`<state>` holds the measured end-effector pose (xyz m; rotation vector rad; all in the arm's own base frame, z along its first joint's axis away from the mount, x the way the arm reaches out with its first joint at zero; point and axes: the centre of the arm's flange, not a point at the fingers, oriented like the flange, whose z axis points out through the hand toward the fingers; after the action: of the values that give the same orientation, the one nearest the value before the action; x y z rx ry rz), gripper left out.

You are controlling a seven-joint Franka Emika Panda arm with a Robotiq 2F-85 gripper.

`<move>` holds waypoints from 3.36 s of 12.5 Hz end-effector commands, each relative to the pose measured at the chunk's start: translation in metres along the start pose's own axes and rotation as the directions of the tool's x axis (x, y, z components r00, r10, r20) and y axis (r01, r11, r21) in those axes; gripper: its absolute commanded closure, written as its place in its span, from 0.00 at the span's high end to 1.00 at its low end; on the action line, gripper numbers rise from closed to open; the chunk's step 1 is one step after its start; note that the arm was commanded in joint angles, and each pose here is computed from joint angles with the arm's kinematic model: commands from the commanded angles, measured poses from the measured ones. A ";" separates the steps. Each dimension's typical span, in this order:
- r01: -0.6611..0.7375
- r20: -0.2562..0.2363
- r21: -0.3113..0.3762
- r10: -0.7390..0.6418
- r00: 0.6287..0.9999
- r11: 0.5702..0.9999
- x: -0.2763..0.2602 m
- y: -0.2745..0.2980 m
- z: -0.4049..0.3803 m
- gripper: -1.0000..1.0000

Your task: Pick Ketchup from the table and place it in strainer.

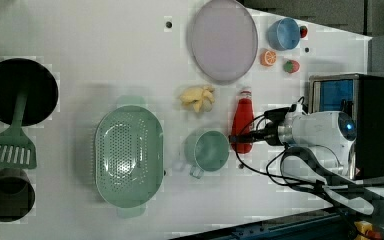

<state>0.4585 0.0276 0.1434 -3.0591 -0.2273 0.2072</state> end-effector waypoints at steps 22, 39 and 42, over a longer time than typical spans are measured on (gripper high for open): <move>-0.179 -0.107 0.054 0.184 0.977 0.982 -0.037 -0.333 -0.227 0.64; -0.295 -0.090 0.220 0.321 0.943 0.930 -0.003 -0.363 -0.138 1.00; -0.359 -0.178 0.211 0.397 0.900 0.909 0.014 -0.323 -0.190 1.00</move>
<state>0.4225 0.3618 0.3350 -2.9313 0.1900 -0.0376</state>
